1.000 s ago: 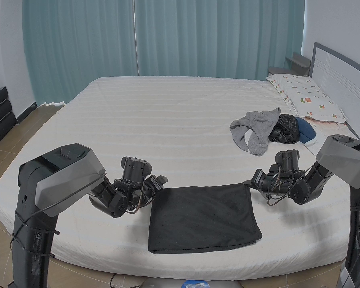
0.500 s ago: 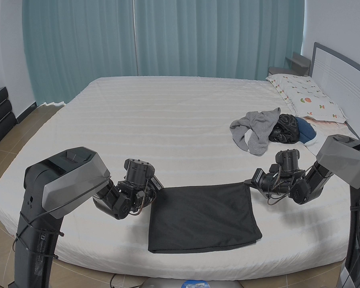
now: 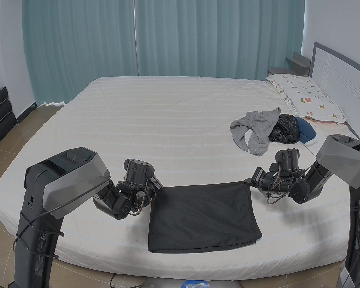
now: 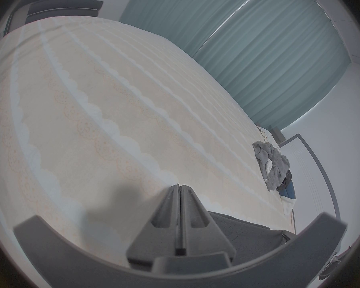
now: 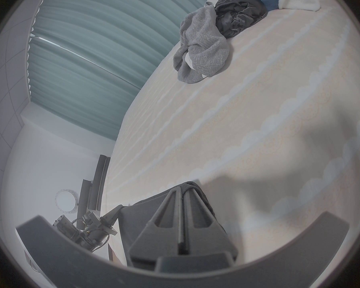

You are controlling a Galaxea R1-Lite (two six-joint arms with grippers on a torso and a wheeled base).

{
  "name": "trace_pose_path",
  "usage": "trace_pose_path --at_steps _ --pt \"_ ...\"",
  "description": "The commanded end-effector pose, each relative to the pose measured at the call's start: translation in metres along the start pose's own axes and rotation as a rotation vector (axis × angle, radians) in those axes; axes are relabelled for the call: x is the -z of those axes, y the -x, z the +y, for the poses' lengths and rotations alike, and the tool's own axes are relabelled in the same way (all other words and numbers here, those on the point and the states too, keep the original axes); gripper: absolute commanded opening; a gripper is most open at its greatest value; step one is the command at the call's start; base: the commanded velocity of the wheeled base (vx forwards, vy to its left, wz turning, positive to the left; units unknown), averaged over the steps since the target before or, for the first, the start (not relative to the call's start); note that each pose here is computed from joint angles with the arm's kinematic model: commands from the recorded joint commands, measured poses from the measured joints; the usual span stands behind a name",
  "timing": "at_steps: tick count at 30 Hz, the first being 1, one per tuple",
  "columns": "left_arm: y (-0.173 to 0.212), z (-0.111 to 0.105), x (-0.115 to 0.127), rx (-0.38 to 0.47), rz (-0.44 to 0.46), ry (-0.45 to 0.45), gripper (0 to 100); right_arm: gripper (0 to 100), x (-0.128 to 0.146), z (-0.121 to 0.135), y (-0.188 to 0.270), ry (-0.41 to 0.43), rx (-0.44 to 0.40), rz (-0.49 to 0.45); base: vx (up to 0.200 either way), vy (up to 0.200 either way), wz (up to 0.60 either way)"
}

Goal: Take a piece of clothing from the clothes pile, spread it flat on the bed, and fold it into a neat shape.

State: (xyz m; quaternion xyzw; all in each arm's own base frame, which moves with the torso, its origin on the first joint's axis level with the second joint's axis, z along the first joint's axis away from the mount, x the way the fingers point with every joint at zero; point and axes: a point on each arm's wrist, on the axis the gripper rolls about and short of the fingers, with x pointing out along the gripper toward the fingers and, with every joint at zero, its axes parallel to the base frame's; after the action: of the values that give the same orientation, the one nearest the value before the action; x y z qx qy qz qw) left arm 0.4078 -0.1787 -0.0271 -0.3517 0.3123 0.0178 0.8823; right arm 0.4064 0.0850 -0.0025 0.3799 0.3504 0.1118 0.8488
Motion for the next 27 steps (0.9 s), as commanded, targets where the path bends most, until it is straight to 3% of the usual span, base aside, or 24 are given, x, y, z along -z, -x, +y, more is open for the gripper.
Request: trace_pose_path --at_steps 1,9,10,12,13,20,27 --pt "0.000 0.001 0.000 -0.003 -0.001 0.001 0 0 0.000 -0.001 -0.001 0.000 0.006 -0.006 0.000 0.000 0.00" --pt "-0.001 0.001 0.001 -0.009 -0.007 -0.001 0 0 0.002 0.000 -0.002 0.007 0.005 -0.004 0.000 0.000 0.00" --pt "0.000 0.000 0.001 -0.005 -0.007 -0.001 0 100 0.002 0.000 -0.001 0.007 0.006 -0.003 0.000 0.000 0.00" --pt "0.000 0.001 0.002 -0.009 -0.005 -0.002 0 100 0.003 0.000 -0.002 0.007 0.006 -0.001 0.000 0.000 0.00" --pt "0.000 0.000 0.001 -0.008 -0.006 -0.001 100 100 0.003 0.001 -0.001 0.008 0.005 0.001 0.000 0.000 0.00" --pt "0.001 -0.001 0.000 -0.005 -0.010 0.002 100 100 0.007 0.004 0.004 0.016 0.007 0.009 0.000 0.000 0.00" --pt "0.025 0.002 -0.007 -0.016 -0.004 0.095 100 100 0.019 0.008 0.038 0.043 0.016 0.023 0.000 0.000 0.00"
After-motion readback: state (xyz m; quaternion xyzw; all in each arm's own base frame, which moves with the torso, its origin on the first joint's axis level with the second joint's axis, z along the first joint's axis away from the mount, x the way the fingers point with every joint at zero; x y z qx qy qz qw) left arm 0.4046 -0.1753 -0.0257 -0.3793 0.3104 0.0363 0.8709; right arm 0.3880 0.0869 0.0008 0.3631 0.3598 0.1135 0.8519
